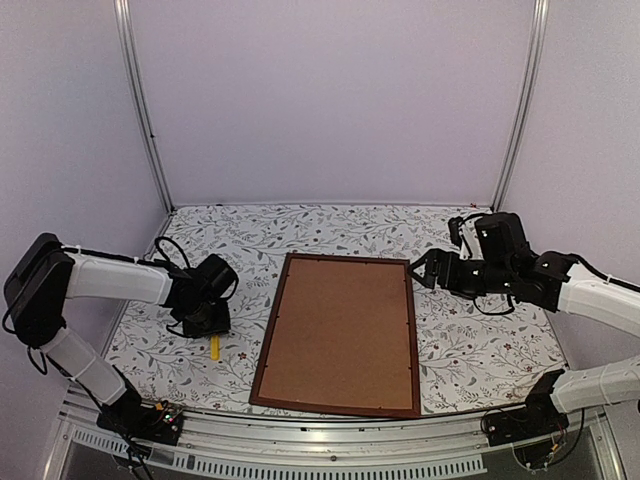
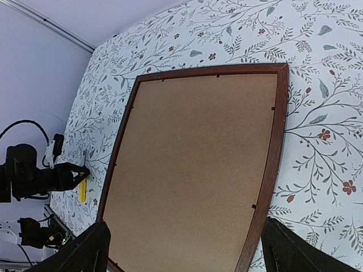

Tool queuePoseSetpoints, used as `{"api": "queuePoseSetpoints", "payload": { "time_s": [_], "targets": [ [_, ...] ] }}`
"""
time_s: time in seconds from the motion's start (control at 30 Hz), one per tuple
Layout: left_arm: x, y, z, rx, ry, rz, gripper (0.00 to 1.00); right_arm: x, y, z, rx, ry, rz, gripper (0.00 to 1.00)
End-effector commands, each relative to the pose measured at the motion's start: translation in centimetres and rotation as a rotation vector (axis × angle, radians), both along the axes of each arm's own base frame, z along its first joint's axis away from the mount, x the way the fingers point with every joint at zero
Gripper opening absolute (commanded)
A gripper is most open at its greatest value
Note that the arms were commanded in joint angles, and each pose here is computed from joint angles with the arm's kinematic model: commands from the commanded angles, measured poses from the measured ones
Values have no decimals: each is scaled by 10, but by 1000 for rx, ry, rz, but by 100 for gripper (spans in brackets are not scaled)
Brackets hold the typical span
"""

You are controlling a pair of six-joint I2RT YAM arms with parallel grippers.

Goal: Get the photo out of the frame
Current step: Pick up the screwdriver at the center of the board, then pass from the left arm to the right

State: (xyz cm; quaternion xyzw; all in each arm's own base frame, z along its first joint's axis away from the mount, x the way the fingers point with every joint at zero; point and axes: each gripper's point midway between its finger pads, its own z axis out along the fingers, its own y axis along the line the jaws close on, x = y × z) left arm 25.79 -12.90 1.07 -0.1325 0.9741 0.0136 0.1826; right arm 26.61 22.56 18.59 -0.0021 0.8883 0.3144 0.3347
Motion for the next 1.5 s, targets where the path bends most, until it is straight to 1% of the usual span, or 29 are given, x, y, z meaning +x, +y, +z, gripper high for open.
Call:
{"api": "queuePoseSetpoints", "payload": {
  "time_s": [0.0,0.13,0.27,0.37,0.4,0.6,0.77,0.87,0.97,1.13,1.23,1.47],
  "targets": [
    [-3,1,-3,-14,22,20,35,-5,0,-12,-24,31,12,95],
    [-4,4,-3,-10,19,34,25,-4,2,-13,-24,37,21,94],
    [-4,4,0,-22,4,52,11,-4,2,-11,-26,33,23,95],
    [-2,5,7,-39,-26,76,2,-2,5,-4,-17,24,30,95],
    [0,3,10,-54,-42,82,0,-1,6,-2,-16,20,31,94],
    [12,-6,33,-130,-102,108,0,5,11,8,-6,2,35,95],
    [25,-11,69,-193,-183,129,0,6,18,10,17,5,53,94],
    [30,-16,95,-271,-247,153,0,5,23,8,28,13,70,94],
    [35,-25,118,-380,-309,173,0,5,29,10,44,11,86,94],
    [40,-44,152,-613,-412,206,0,2,43,15,84,9,120,94],
    [41,-56,168,-719,-446,217,0,-2,55,21,112,-7,144,94],
    [43,-92,212,-967,-562,191,0,-15,95,38,154,-44,217,93]
  ]
}}
